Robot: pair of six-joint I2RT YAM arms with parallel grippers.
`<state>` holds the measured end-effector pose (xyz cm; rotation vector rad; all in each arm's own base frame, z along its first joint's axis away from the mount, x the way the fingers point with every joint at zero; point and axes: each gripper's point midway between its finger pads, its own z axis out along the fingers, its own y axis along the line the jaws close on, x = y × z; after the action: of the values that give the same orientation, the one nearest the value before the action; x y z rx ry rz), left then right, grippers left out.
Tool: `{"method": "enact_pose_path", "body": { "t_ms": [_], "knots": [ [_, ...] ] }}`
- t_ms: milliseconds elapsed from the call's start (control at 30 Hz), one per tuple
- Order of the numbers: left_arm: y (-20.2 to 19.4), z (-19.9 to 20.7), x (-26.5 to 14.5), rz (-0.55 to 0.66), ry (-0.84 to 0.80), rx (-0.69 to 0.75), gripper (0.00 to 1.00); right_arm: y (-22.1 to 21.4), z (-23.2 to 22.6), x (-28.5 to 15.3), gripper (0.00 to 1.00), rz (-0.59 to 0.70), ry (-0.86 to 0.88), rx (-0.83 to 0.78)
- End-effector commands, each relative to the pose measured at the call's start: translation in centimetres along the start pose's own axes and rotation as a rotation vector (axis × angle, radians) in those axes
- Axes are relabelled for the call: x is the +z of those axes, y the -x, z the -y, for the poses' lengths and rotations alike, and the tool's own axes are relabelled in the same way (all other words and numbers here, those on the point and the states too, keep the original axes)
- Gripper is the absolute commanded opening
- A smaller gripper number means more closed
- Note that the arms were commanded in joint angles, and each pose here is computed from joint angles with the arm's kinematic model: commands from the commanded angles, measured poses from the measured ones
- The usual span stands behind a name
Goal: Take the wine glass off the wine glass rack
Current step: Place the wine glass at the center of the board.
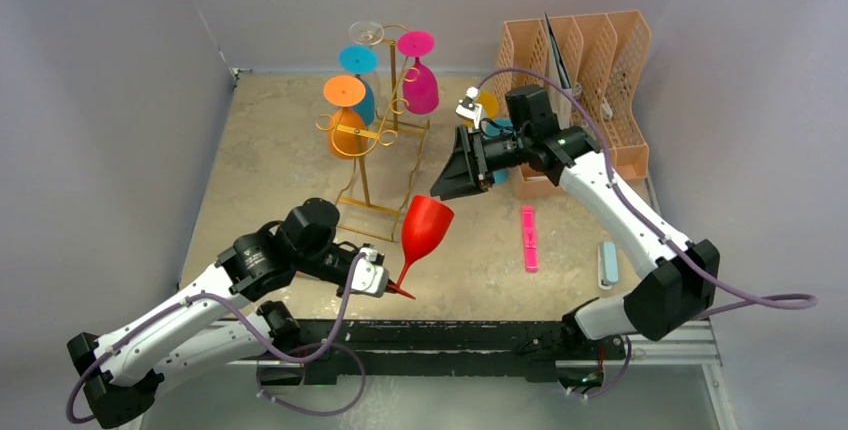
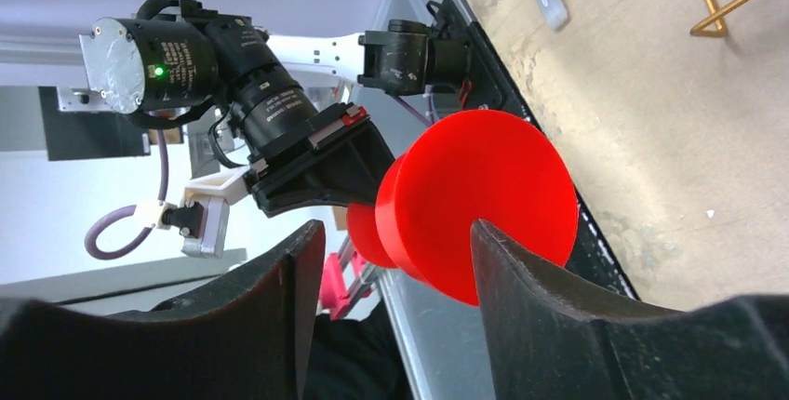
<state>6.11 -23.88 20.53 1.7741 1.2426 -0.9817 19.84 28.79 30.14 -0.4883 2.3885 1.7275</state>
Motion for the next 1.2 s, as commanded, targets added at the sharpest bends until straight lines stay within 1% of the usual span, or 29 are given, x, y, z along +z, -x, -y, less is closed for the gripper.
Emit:
{"method": "enact_pose_path", "body": {
  "t_ms": [0, 133, 367, 500, 633, 700, 833, 1000, 1100, 1167],
  "knots": [
    [2.7, -0.7, -0.4, 0.071, 0.009, 0.084, 0.00, -1.6, -0.9, 0.7, 0.61, -0.091, 0.049, 0.053],
    [2.5, -0.7, -0.3, 0.060, 0.007, 0.079, 0.00, -2.3, -1.9, 0.9, 0.57, -0.125, 0.093, 0.052],
    [2.9, -0.7, -0.5, 0.066, 0.001, 0.087, 0.00, -2.7, -2.2, 1.1, 0.39, -0.181, 0.139, 0.101],
    [2.8, -0.7, -0.5, 0.055, 0.002, 0.092, 0.00, -2.8, -2.5, 1.0, 0.34, -0.193, 0.152, 0.119],
    [2.2, -0.8, -0.2, 0.035, -0.012, 0.084, 0.00, -2.9, -2.7, 1.0, 0.34, -0.219, 0.172, 0.144],
    [2.2, -0.9, -0.2, 0.034, -0.012, 0.083, 0.00, -3.0, -2.9, 0.9, 0.32, -0.226, 0.187, 0.142],
    [2.2, -1.4, -0.2, 0.021, 0.015, 0.061, 0.00, -2.9, -3.1, 0.9, 0.24, -0.229, 0.198, 0.144],
    [2.5, -1.2, -0.7, 0.017, 0.025, 0.040, 0.00, -3.3, -2.9, 0.8, 0.20, -0.241, 0.183, 0.160],
    [2.4, -1.3, -0.8, 0.020, 0.038, 0.047, 0.00, -3.3, -2.9, 0.8, 0.12, -0.239, 0.184, 0.151],
    [2.3, -1.4, -0.8, 0.017, 0.043, 0.047, 0.00, -3.3, -2.9, 0.9, 0.09, -0.241, 0.184, 0.153]
  ]
}}
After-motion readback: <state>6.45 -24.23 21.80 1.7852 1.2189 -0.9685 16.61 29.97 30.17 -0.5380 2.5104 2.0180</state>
